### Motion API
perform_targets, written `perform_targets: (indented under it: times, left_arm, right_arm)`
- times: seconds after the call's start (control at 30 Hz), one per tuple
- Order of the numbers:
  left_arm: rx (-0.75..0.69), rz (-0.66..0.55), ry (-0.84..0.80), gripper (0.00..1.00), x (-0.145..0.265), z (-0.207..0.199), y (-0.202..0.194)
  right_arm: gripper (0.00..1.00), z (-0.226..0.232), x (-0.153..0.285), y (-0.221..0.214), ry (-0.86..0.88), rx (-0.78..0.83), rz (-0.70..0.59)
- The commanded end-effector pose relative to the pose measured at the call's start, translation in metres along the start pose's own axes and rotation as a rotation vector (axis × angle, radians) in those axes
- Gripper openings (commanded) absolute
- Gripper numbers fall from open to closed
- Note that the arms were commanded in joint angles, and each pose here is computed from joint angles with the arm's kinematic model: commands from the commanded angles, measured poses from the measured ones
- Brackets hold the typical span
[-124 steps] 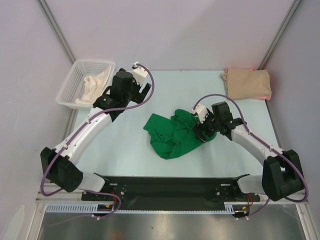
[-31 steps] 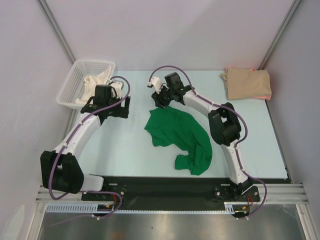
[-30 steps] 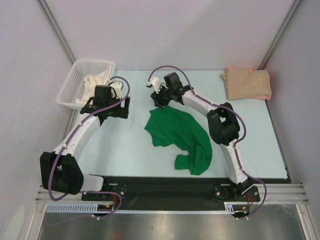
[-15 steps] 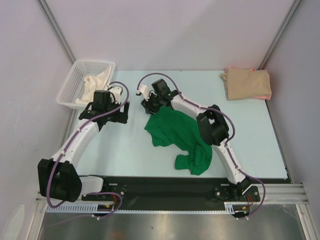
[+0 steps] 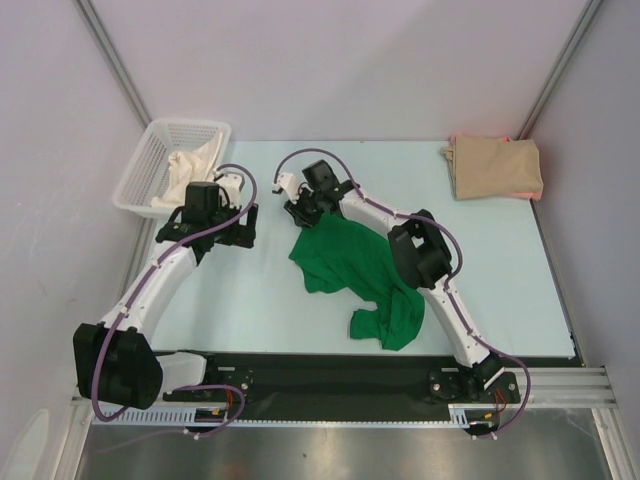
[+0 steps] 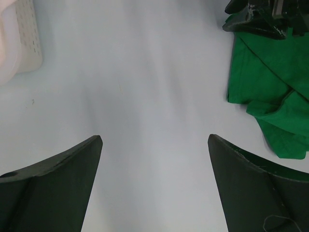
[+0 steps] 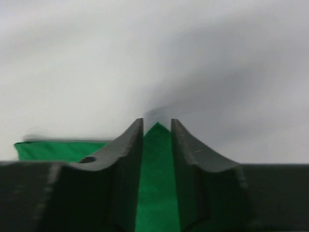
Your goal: Fold and stack the t-shirts
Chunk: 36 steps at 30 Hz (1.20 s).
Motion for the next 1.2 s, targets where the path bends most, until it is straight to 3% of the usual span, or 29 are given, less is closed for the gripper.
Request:
perform_targets:
  times: [0.0, 0.07, 0.13, 0.47, 0.53, 0.57, 0.63, 0.73, 1.0, 1.17]
  left_arm:
    - [-0.001, -0.063, -0.003, 0.97, 0.008, 0.001, 0.011]
    - [-0.002, -0.062, -0.003, 0.97, 0.008, 0.002, 0.012]
    - [-0.004, -0.062, -0.002, 0.97, 0.008, 0.002, 0.013]
    - [0.001, -0.068, -0.001, 0.97, 0.005, 0.003, 0.017]
    - [0.002, -0.071, -0.001, 0.97, 0.005, 0.004, 0.017]
    - [0.001, -0.070, -0.002, 0.97, 0.004, 0.003, 0.017]
    - [0.000, -0.072, 0.000, 0.97, 0.004, 0.004, 0.019]
    - [-0.006, -0.070, 0.004, 0.97, 0.003, 0.005, 0.020]
    - [-0.023, -0.059, 0.010, 0.96, -0.005, 0.008, 0.026]
    - [-0.014, -0.002, -0.087, 0.93, -0.033, 0.002, 0.032]
  right_arm:
    - [0.31, -0.006, -0.002, 0.011, -0.018, 0.020, -0.021]
    - [0.22, -0.006, -0.004, 0.010, -0.017, 0.018, -0.014]
    - [0.21, -0.006, -0.004, 0.008, -0.011, 0.020, 0.000]
    - [0.29, -0.003, 0.008, 0.007, -0.024, 0.007, 0.001]
    - [0.22, -0.002, 0.008, 0.006, -0.027, 0.007, 0.008]
    - [0.10, -0.003, 0.008, 0.007, -0.035, 0.006, 0.009]
    - [0.00, -0.005, 0.010, 0.008, -0.056, 0.002, 0.011]
    - [0.00, -0.007, 0.020, 0.016, -0.086, 0.014, -0.003]
    - [0.00, -0.023, 0.115, 0.086, -0.222, 0.060, -0.195]
    - [0.00, -0.023, 0.164, 0.101, -0.262, 0.058, -0.241]
Point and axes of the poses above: each gripper's point midway between its finger pads, its own x axis back along the fingers, its own z axis along the line the jaws close on, y = z × x, the point moved 9 cm from there along x, back along the fingers, and after that the axes turned 8 degrees about -x, right-handed, at the moved point
